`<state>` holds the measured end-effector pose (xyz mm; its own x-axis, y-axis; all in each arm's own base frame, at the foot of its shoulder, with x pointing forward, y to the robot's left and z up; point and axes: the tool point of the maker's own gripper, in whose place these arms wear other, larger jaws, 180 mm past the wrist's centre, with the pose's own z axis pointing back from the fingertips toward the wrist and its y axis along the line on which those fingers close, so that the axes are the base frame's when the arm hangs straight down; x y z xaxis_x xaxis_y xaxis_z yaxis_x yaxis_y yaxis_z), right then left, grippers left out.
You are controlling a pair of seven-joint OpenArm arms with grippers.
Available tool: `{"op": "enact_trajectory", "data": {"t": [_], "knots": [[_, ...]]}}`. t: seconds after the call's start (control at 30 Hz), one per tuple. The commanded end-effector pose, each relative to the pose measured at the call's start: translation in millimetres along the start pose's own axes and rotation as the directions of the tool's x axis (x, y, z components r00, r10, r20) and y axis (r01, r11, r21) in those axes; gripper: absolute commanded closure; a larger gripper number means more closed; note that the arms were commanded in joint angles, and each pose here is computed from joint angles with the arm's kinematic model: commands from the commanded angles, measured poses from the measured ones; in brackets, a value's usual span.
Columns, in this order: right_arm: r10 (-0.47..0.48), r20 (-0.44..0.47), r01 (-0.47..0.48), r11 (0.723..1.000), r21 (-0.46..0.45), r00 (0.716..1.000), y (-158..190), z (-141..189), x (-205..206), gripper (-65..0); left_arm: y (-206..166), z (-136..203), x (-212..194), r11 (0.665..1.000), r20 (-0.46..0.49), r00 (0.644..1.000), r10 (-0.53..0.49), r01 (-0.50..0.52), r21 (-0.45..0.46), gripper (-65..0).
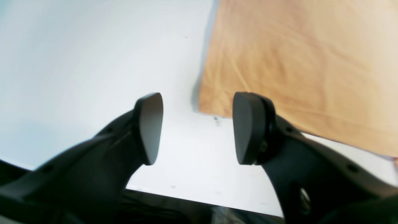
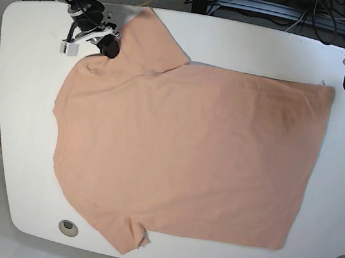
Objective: Fold the T-shirt properly
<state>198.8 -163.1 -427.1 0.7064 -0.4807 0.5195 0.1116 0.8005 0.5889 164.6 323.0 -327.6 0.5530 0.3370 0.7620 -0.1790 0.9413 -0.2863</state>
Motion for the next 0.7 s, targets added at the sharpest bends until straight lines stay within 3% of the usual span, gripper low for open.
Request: {"op": "enact_trajectory", "data": {"t": [0.0,0.53,0.67], "knots": [[0.031,-0.002,-0.031,1.0,-0.003,1.0,1,0,3,0.0,2,1,5,1.0,-0.018,1.0,0.01,-0.01,-0.029,-35.8],[0.035,-0.025,-0.035,0.999,-0.012,0.999,-1,0,0,0.0,33,-25,-19,0.996,-0.108,0.99,0.09,-0.088,0.018,-38.7],[0.04,-0.021,-0.04,0.999,-0.009,0.999,-1,1,1,0.0,31,-34,-27,0.993,-0.127,0.986,0.109,-0.114,-0.034,-38.7]]}}
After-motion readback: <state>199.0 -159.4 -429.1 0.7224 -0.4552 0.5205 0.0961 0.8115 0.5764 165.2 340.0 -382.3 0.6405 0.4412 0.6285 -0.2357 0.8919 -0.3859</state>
